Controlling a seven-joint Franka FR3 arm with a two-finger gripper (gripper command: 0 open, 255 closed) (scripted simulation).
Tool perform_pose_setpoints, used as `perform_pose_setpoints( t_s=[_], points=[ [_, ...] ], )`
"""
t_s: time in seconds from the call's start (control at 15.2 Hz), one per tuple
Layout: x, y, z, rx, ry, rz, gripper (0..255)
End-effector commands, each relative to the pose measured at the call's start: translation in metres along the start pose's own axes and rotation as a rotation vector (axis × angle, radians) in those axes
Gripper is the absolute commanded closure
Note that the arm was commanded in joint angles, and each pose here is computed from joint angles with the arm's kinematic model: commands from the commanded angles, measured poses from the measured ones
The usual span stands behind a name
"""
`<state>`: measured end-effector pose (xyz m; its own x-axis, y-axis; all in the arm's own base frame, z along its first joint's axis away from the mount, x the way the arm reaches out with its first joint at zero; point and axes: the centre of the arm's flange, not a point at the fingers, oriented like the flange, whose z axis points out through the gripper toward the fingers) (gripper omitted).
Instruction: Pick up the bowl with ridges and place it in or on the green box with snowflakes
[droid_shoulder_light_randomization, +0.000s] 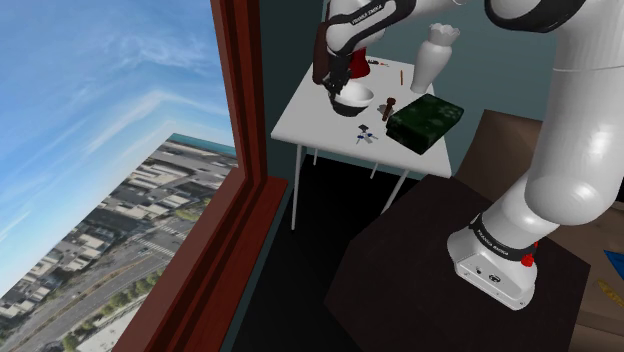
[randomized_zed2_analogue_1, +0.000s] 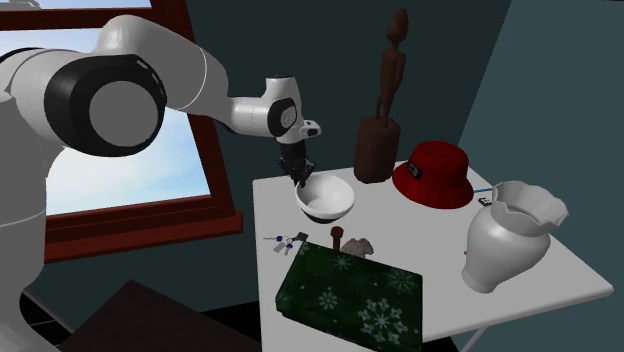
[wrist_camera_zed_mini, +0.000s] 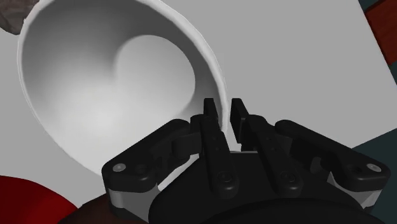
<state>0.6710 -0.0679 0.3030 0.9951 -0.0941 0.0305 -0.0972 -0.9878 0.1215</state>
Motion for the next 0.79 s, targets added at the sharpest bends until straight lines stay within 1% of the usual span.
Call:
perform_pose_setpoints(
  t_s=[0.0,0.73],
  points=[
    [0.001,0.001,-0.01,0.0,0.001,0.0,255],
    [0.002,0.008,-0.067,0.0,0.001,0.0,255]
  ],
)
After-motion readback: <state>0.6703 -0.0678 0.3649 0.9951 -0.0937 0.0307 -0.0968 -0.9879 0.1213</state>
